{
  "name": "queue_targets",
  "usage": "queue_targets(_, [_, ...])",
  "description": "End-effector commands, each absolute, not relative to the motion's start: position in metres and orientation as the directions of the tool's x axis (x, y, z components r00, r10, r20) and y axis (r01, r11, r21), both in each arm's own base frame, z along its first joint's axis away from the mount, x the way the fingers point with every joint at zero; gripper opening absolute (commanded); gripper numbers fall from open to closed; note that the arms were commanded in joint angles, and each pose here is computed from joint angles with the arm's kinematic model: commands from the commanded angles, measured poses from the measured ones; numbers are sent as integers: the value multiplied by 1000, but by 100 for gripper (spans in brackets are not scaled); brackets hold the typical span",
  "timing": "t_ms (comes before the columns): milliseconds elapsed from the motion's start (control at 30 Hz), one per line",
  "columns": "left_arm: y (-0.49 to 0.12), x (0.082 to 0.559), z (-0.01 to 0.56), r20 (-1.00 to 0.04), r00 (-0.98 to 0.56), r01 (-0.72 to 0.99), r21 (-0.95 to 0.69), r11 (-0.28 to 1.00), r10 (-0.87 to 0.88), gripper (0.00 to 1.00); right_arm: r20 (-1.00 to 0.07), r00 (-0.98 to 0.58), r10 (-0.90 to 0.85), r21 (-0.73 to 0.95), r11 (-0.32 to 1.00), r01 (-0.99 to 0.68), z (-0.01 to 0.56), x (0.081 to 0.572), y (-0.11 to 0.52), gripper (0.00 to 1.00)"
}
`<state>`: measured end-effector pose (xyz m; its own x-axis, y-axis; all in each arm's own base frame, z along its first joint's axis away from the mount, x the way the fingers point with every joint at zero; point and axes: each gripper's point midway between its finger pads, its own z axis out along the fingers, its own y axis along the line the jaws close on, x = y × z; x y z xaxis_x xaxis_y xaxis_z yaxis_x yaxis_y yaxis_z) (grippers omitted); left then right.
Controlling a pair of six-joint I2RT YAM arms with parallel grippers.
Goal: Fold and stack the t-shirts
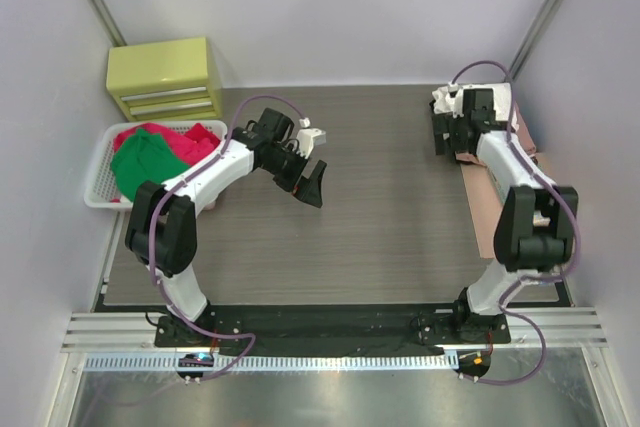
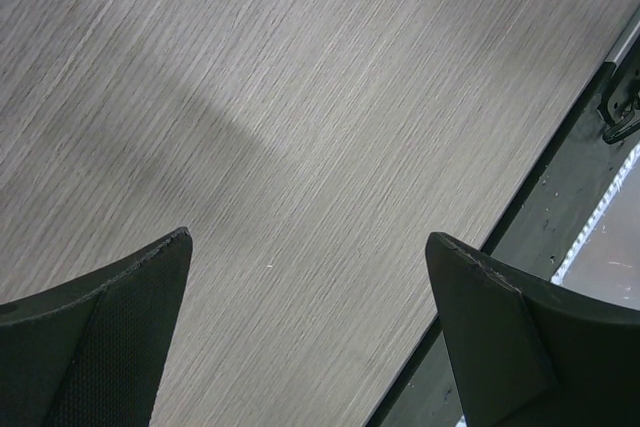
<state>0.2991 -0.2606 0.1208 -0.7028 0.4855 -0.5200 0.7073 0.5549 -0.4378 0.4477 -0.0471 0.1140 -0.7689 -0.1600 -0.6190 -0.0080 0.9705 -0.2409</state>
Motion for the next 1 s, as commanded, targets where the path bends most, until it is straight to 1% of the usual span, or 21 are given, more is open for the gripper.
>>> queue_targets(0, [-259, 306, 131, -567, -667, 736, -402, 545, 484, 100, -872, -486, -50, -23, 998, -62, 211, 447, -2, 100])
queue_targets(33, [-259, 306, 132, -568, -665, 738, -399, 545, 484, 100, -890, -454, -41, -12, 998, -68, 221, 432, 1, 100])
queue_targets(67, [-258, 307, 133, -572, -664, 738, -396, 546, 482, 100, -921, -388, -39, -20, 998, -52, 235, 432, -2, 100])
queue_targets(133, [-258, 306, 134, -574, -663, 738, -395, 547, 481, 100, -955, -294, -38, -42, 999, 8, 242, 411, -11, 100])
queue_targets(167, [-257, 307, 135, -578, -661, 739, -391, 548, 478, 100, -982, -188, -23, -56, 984, 171, 261, 411, -38, 100])
queue_targets(200, [-258, 307, 136, -582, -658, 741, -389, 547, 477, 100, -990, -139, -20, -53, 970, 237, 266, 404, -49, 100])
queue_targets(233, [-257, 308, 136, -582, -659, 740, -387, 551, 476, 100, -990, -142, -14, -60, 946, 319, 251, 394, -64, 100])
queue_targets(267, [-256, 308, 137, -583, -661, 738, -388, 553, 473, 100, -996, -88, -10, -45, 915, 402, 259, 389, -77, 100])
queue_targets(367, [-256, 308, 139, -589, -657, 740, -384, 552, 471, 100, -993, -116, 22, -44, 845, 533, 241, 386, -99, 100])
queue_targets(400, [-255, 309, 139, -587, -660, 738, -386, 554, 470, 100, -994, -99, 48, -21, 803, 595, 240, 383, -110, 100])
queue_targets(467, [-255, 308, 140, -589, -658, 739, -385, 553, 469, 100, -991, -131, 40, -48, 793, 607, 231, 387, -113, 100])
queue_targets(500, [-254, 308, 140, -590, -658, 738, -384, 555, 467, 100, -992, -114, 61, -27, 765, 643, 231, 386, -118, 100])
queue_targets(567, [-252, 309, 142, -596, -655, 740, -379, 556, 465, 100, -993, -112, 29, -54, 733, 678, 233, 384, -123, 100])
queue_targets(600, [-252, 309, 142, -598, -654, 740, -379, 556, 463, 100, -993, -114, 22, -68, 688, 723, 226, 377, -130, 100])
queue_targets(633, [-251, 309, 142, -600, -654, 739, -378, 557, 460, 100, -996, -85, -20, -76, 677, 732, 236, 378, -134, 100])
queue_targets(700, [-250, 310, 141, -600, -655, 738, -379, 558, 459, 100, -995, -95, -41, -97, 673, 734, 228, 378, -135, 100])
queue_targets(800, [-251, 310, 139, -593, -664, 732, -389, 560, 456, 100, -990, -116, -82, -139, 740, 658, 223, 396, -124, 100])
queue_targets(867, [-251, 311, 138, -588, -667, 730, -390, 562, 458, 100, -992, -94, -79, -119, 822, 557, 222, 411, -108, 100])
queue_targets(900, [-250, 312, 137, -587, -667, 730, -388, 563, 459, 100, -993, -87, -85, -117, 874, 472, 234, 420, -95, 100])
queue_targets(933, [-250, 312, 137, -588, -665, 731, -386, 563, 460, 100, -984, -156, -82, -136, 916, 376, 224, 422, -82, 100])
queue_targets(967, [-249, 311, 137, -589, -664, 732, -385, 562, 461, 100, -989, -139, -43, -88, 940, 330, 227, 428, -72, 100])
